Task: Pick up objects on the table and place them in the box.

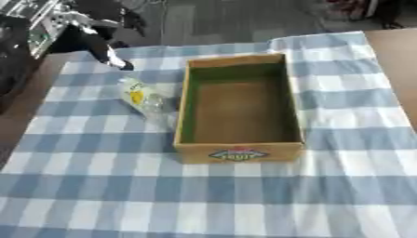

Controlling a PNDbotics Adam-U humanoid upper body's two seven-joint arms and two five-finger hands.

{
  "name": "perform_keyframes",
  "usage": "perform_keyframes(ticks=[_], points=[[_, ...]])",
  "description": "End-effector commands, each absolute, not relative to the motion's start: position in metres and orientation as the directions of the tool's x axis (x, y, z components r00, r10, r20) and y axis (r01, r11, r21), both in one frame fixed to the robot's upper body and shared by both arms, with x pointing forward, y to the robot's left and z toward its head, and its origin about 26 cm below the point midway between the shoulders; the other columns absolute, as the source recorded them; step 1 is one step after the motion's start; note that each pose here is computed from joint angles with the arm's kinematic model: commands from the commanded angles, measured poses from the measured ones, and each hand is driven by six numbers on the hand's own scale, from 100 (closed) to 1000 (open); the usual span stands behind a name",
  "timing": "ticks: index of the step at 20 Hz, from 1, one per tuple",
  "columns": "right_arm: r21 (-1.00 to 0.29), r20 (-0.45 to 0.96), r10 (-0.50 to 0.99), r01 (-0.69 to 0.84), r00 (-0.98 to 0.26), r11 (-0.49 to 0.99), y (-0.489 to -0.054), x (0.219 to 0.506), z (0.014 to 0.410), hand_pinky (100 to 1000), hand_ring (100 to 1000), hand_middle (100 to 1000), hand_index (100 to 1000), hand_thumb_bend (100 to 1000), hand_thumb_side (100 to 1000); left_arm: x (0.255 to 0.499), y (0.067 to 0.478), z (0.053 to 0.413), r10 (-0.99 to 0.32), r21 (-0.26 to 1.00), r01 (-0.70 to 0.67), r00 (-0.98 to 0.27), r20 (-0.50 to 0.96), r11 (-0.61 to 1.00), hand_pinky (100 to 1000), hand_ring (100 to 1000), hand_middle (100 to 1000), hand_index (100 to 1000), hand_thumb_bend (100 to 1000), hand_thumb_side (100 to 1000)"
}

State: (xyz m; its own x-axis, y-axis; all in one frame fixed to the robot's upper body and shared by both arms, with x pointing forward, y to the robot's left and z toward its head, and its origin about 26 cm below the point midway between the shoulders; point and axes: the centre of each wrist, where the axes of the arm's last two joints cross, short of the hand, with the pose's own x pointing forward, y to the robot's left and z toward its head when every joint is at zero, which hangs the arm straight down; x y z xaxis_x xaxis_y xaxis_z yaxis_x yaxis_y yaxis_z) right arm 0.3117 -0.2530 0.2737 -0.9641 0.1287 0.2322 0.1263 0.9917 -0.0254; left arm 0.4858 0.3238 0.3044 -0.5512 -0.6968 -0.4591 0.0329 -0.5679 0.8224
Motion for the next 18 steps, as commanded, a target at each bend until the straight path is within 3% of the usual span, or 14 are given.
perform_keyframes(ticks=[1, 18], points=[[-0.028, 0.203, 0.121, 0.118, -0.972, 0.993, -0.252, 0.308, 0.282, 528, 491, 548, 780, 100, 969, 0.484, 0.323, 0.319, -0.47, 0.592, 0.107, -0.725, -0.503, -0.799, 967, 965, 982, 947, 1000, 847], [-0.04, 0.209, 0.144, 0.139, -0.967, 0.99, -0.256, 0.308, 0.281, 527, 490, 548, 779, 100, 969, 0.471, 0.294, 0.308, -0.328, 0.563, -0.035, -0.782, -0.53, -0.826, 954, 966, 1000, 982, 1000, 913]])
